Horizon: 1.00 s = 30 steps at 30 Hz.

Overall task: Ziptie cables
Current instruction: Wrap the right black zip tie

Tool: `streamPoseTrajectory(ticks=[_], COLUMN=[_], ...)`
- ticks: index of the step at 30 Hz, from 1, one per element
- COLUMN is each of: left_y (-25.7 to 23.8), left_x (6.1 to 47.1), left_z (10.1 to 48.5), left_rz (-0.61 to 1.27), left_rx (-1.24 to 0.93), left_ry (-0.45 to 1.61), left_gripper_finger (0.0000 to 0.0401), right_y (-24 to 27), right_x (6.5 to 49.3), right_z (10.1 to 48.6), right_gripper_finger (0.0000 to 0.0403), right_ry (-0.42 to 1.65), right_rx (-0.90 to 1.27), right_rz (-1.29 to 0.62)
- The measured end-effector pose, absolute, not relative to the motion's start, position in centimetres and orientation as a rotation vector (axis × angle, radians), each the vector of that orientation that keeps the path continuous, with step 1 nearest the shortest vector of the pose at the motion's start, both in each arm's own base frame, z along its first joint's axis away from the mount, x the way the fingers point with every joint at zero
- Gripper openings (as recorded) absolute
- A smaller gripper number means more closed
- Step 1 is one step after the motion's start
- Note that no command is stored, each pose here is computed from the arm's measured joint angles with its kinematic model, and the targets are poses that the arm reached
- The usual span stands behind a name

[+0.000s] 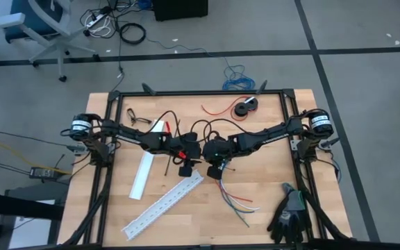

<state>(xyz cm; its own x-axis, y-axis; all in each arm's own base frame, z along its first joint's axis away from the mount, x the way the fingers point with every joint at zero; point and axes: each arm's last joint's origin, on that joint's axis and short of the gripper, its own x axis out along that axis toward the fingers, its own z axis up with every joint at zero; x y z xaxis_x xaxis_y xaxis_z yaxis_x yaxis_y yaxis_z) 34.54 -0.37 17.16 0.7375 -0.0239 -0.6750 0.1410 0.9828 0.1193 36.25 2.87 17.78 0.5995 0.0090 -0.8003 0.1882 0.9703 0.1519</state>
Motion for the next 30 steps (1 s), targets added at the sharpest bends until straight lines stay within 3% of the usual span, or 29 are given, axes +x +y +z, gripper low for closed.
streamPoseTrajectory(ticks=[14,23,30], left_y=[-0.38,-0.38,-0.38], left_x=[34.61,34.58,34.56], left_z=[16.65,16.53,16.51], left_rz=[-0.083,-0.084,-0.077], left_rx=[0.134,0.134,0.116], left_ry=[0.755,0.763,0.766], left_gripper_finger=[0.0104,0.001,0.0004], right_y=[2.89,2.92,2.86], right_x=[36.44,36.49,36.52], right_z=[17.92,17.97,17.98], right_gripper_finger=[0.0,0.0,0.0], right_ry=[0.9,0.895,0.89], right_rx=[0.219,0.222,0.214], right_rz=[-0.091,-0.083,-0.092])
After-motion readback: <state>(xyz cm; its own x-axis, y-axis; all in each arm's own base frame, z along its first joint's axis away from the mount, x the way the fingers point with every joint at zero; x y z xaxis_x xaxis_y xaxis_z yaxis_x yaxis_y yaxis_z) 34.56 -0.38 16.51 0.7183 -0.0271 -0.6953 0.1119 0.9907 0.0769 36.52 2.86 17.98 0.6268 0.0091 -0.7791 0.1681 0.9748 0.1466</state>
